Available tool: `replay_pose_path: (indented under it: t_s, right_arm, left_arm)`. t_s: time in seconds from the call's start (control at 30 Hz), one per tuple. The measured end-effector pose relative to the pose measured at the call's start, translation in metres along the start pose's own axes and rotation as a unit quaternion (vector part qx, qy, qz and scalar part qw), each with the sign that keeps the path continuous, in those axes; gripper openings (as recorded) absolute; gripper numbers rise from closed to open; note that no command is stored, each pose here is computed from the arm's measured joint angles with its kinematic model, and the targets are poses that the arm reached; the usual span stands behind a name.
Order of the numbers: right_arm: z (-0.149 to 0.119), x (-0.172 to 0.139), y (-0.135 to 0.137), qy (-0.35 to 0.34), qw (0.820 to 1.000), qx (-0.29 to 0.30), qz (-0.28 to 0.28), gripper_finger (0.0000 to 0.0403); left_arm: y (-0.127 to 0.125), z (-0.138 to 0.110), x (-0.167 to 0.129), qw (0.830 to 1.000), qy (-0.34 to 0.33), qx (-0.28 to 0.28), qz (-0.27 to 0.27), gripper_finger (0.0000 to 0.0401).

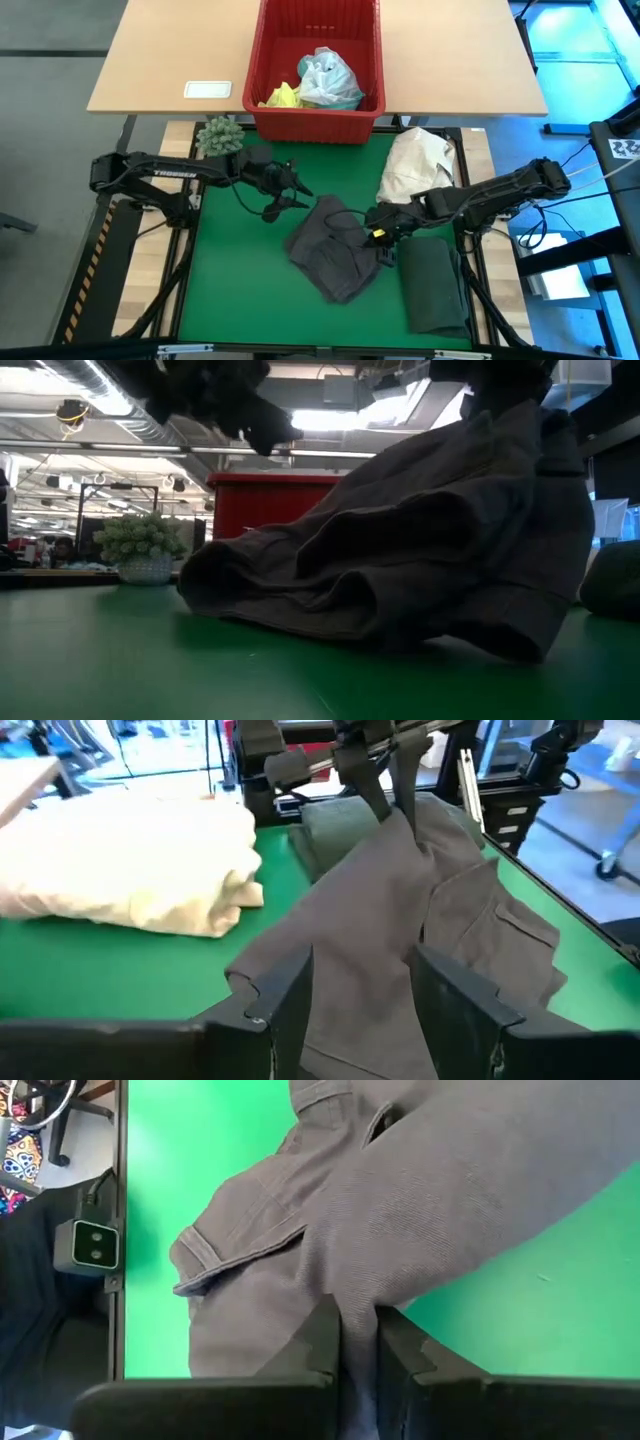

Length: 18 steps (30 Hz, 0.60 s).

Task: Fold Laundry from Bin
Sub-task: Fold the gray short

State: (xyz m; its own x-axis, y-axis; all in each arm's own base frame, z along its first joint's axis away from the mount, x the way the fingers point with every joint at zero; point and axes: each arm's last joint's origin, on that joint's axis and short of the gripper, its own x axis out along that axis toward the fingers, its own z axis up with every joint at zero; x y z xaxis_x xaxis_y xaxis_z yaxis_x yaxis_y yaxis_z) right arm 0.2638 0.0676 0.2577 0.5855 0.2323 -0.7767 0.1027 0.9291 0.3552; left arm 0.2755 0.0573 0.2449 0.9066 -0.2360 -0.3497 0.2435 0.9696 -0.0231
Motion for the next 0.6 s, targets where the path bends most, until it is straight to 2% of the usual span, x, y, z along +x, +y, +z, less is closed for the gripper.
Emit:
replay_pose_path:
  t_s: [0.17, 0.3, 0.47, 0.6]
  right_arm:
    - [0.001, 0.003, -0.004, -0.01, 0.999, 0.003, -0.031, 0.0023]
    - [0.004, 0.011, -0.01, -0.016, 0.998, 0.006, -0.063, 0.0023]
    - [0.01, 0.024, -0.024, -0.014, 0.995, -0.023, -0.098, 0.0023]
    - [0.016, 0.035, -0.037, -0.005, 0.991, -0.063, -0.117, 0.0023]
  left_arm:
    - [0.017, -0.016, 0.01, 1.0, 0.015, -0.021, -0.018, 0.0177]
    - [0.027, -0.018, 0.014, 1.0, -0.003, -0.015, -0.021, 0.0191]
    - [0.044, -0.015, 0.018, 1.0, 0.0, 0.0, -0.006, 0.0202]
    - [0.061, -0.024, 0.021, 0.999, 0.038, -0.01, -0.003, 0.0204]
